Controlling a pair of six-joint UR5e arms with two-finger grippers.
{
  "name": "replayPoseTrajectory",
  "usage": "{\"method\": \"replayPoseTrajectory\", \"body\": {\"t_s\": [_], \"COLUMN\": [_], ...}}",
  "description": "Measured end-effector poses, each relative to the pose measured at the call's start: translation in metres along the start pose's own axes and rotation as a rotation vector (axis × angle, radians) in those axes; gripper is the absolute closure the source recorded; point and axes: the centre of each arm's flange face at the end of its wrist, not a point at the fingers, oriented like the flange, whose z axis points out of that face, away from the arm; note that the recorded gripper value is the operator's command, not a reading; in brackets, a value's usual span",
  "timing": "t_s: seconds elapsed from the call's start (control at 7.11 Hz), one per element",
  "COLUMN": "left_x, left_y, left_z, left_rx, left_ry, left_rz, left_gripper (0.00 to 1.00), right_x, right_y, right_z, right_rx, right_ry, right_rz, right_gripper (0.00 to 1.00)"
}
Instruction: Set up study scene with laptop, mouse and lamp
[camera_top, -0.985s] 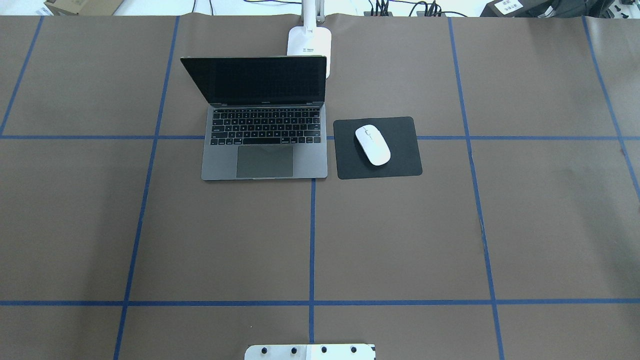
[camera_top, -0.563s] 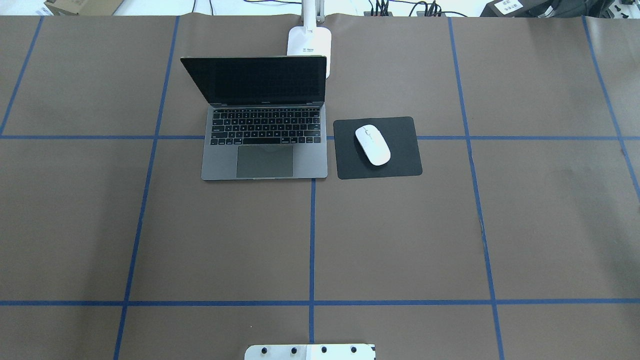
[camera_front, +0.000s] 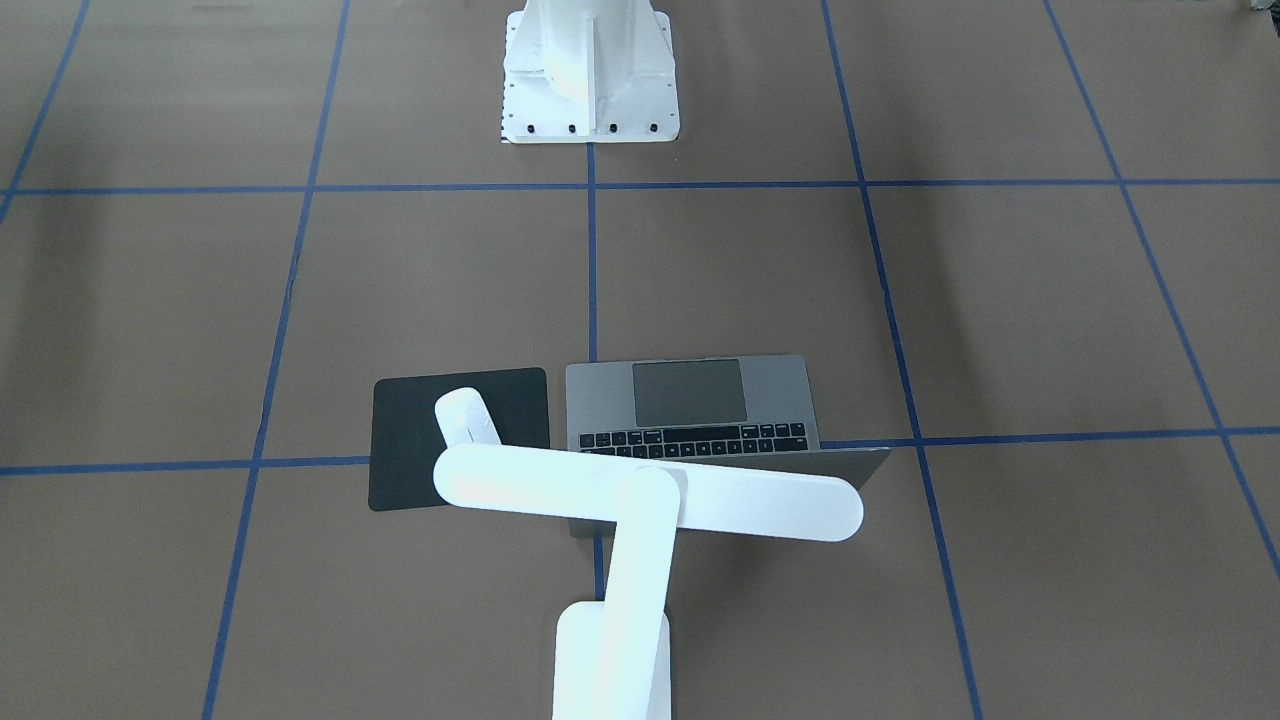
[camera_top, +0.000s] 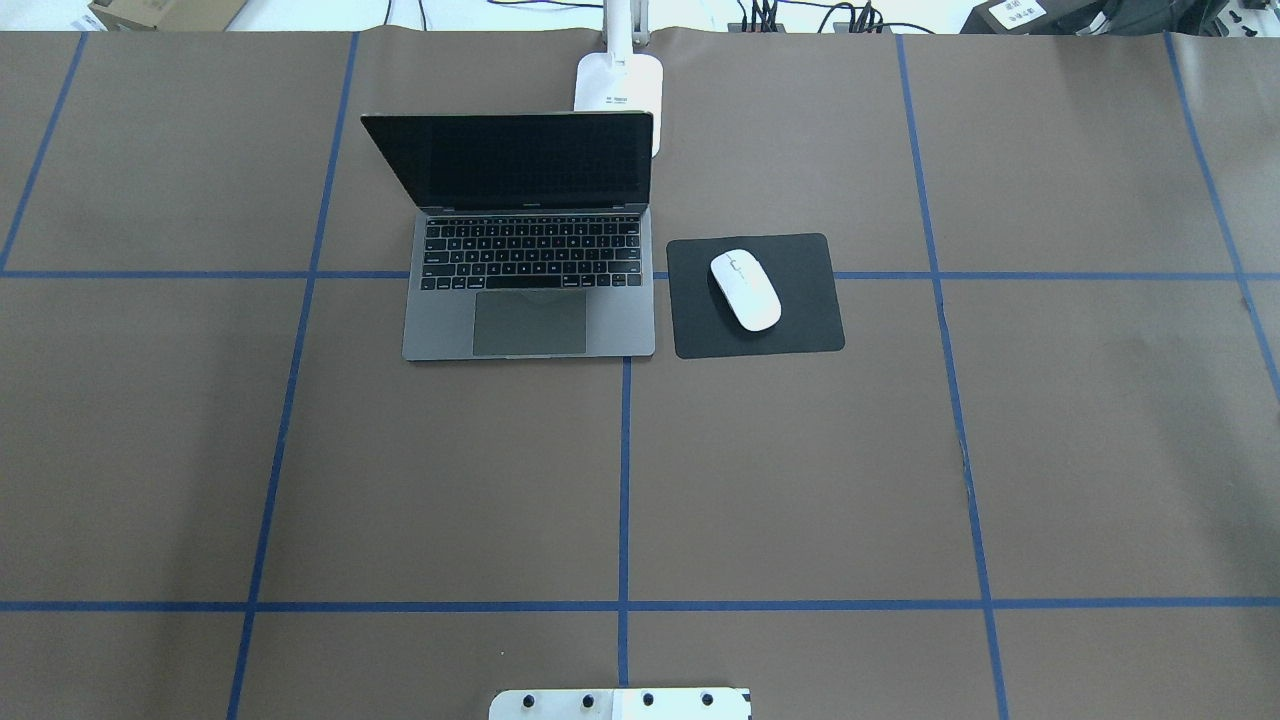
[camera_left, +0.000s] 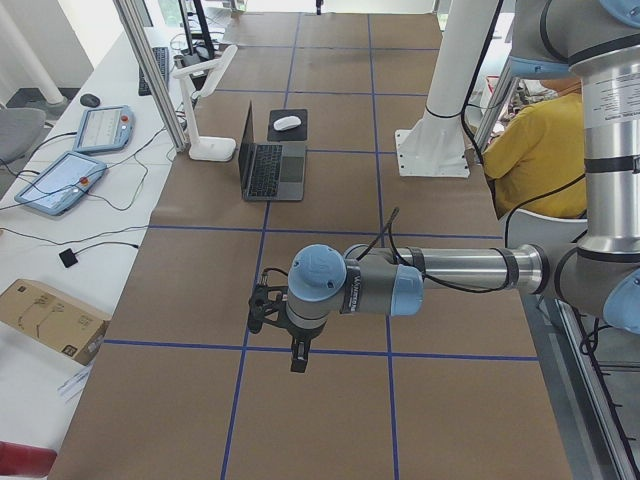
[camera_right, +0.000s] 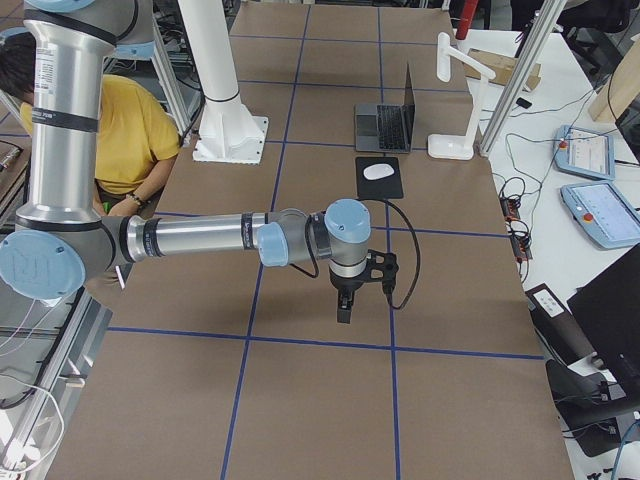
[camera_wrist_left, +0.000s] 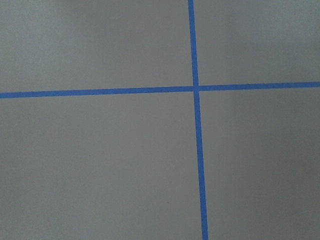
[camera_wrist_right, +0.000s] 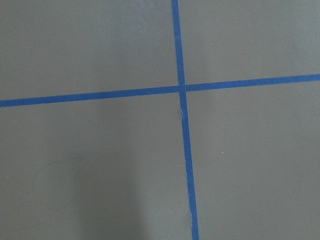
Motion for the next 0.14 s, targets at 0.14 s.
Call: {"method": "replayPoseTrajectory", "body": {"t_s": [0.14], "left_x": [0.0000], "left_y": [0.0002], "left_z": [0.0001], "left_rx": [0.000], "left_ry": [0.000], "left_rz": [0.000], "left_gripper": [0.00], "right_x": [-0.0033], "right_y": [0.0004], "right_z": [0.0035], "right_rx": [-0.008], "right_ry": [0.001], "right_rz": [-0.006], "right_gripper": [0.00]}}
